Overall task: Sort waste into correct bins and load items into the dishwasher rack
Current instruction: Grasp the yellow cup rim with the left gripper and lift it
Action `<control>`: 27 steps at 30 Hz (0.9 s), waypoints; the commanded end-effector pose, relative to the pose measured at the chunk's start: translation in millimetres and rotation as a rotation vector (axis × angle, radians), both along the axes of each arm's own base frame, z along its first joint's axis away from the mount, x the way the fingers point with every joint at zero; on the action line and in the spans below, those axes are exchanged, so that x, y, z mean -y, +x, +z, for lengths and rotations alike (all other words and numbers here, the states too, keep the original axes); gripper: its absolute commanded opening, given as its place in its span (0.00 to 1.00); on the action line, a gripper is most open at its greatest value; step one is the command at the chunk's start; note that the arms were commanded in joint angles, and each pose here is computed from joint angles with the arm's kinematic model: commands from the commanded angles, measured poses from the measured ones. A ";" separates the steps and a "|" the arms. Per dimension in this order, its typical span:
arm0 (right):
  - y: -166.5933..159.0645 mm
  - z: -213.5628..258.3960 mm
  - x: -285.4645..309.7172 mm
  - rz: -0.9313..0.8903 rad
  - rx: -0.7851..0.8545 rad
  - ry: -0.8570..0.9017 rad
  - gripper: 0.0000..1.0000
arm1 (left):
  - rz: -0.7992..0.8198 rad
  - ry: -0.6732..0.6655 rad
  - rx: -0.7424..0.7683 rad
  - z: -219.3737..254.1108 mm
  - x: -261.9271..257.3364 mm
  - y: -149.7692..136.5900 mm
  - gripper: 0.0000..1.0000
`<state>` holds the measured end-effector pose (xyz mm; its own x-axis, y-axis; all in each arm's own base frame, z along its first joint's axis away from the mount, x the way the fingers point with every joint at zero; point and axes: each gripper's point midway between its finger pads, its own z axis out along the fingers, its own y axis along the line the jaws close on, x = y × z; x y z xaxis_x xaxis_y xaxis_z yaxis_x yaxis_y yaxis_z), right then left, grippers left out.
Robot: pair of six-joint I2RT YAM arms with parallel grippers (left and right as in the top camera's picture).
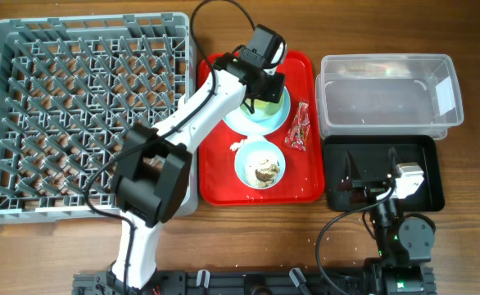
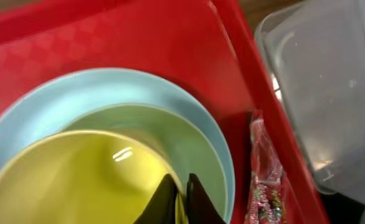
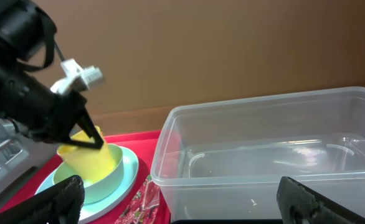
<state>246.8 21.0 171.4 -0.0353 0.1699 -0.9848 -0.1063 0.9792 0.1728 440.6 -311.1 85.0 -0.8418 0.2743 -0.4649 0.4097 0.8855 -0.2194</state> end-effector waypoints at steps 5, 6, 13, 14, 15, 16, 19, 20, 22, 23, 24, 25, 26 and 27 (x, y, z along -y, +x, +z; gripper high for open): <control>-0.2 1.4 0.3 -0.002 0.006 0.012 1.00 | 0.074 -0.244 0.274 194.1 -27.8 -12.6 0.04; -0.2 1.4 0.3 -0.002 0.006 0.012 1.00 | 0.083 -0.305 0.296 223.7 -42.4 -19.0 0.04; -0.2 1.4 0.4 -0.002 0.006 0.013 1.00 | 0.098 -0.668 0.003 238.6 -156.0 -20.9 0.04; -0.2 1.4 0.3 -0.002 0.006 0.013 1.00 | 0.083 -0.761 -0.065 231.4 -167.5 -14.7 0.04; -0.2 1.4 0.3 -0.002 0.006 0.013 1.00 | 0.059 -0.863 -0.134 223.7 -176.9 -8.8 0.04; -0.2 1.4 0.4 -0.002 0.006 0.013 1.00 | 0.054 -0.930 -0.187 214.0 -184.7 -3.0 0.04; -0.2 1.4 0.3 -0.002 0.006 0.013 1.00 | 0.089 -1.060 -0.340 163.9 -203.6 19.7 0.04; -0.2 1.4 0.3 -0.002 0.006 0.012 1.00 | 0.090 -1.107 -0.376 146.1 -209.4 27.9 0.04; -0.2 1.4 0.5 -0.003 0.006 0.012 1.00 | 0.060 -1.188 -0.392 129.6 -219.4 37.2 0.04; -0.2 1.4 0.3 -0.002 0.006 0.012 1.00 | 0.061 -1.202 -0.393 120.9 -223.9 41.3 0.04; -0.2 1.4 0.3 -0.002 0.006 0.012 1.00 | 0.080 -1.204 -0.404 106.5 -228.3 45.9 0.04; -0.2 1.4 0.4 -0.002 0.006 0.012 1.00 | 0.095 -1.206 -0.419 97.0 -230.3 47.8 0.04; -0.2 1.4 0.3 -0.002 0.006 0.012 1.00 | 0.121 -1.184 -0.423 87.6 -232.0 50.3 0.04; -0.2 1.4 0.3 -0.002 0.006 0.012 1.00 | 0.155 -1.142 -0.420 77.2 -233.6 53.3 0.04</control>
<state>246.8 21.0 171.4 -0.0353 0.1699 -0.9848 -0.1063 0.9792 0.1728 491.0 -82.4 174.9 -0.9731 -0.2174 -0.0757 0.0498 0.1220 -0.9913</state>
